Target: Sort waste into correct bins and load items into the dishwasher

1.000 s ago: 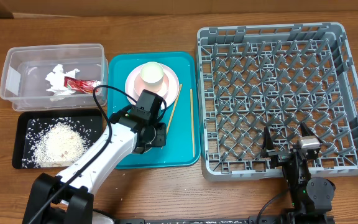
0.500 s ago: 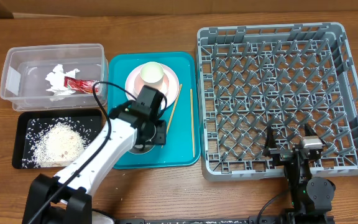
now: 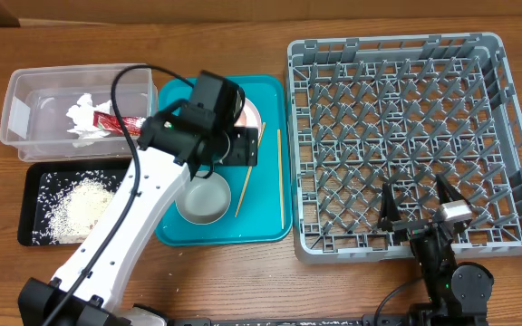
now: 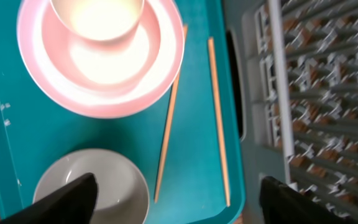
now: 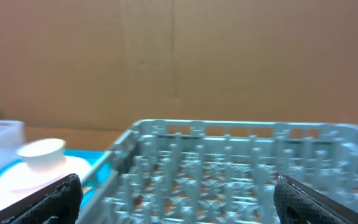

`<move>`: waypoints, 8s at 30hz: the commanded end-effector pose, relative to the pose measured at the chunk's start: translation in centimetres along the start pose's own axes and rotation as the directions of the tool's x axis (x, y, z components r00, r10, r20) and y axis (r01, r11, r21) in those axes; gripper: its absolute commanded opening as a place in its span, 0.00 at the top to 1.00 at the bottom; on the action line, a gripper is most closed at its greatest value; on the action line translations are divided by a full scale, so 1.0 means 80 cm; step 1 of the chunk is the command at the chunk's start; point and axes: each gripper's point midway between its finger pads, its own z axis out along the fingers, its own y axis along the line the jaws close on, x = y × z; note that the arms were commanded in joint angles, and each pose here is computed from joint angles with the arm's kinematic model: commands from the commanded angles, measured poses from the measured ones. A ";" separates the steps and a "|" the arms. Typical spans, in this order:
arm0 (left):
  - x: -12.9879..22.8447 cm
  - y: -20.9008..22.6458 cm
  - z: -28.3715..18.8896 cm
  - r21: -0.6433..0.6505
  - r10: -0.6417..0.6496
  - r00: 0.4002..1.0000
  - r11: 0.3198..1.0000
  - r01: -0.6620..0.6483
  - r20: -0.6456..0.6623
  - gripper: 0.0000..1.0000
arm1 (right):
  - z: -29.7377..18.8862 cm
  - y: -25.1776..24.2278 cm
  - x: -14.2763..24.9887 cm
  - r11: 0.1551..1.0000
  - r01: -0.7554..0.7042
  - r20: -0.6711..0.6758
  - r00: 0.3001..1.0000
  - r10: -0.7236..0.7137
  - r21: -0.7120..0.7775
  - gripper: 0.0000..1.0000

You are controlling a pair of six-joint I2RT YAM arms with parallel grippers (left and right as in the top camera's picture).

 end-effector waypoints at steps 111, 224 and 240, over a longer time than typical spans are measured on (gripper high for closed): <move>-0.074 0.345 -0.126 -0.037 -0.649 0.657 0.701 0.713 0.383 0.00 | 0.316 0.380 0.104 0.889 0.001 -0.643 0.690 -0.332 -0.459 0.96; -0.074 0.345 -0.126 -0.037 -0.649 0.658 0.701 0.712 0.383 0.00 | 0.304 -0.116 0.101 0.582 -0.743 -0.767 0.148 0.624 0.330 0.56; -0.074 0.345 -0.126 -0.036 -0.648 0.658 0.701 0.712 0.383 0.00 | 0.323 0.002 0.009 0.788 -0.571 -0.775 0.383 0.502 0.228 0.57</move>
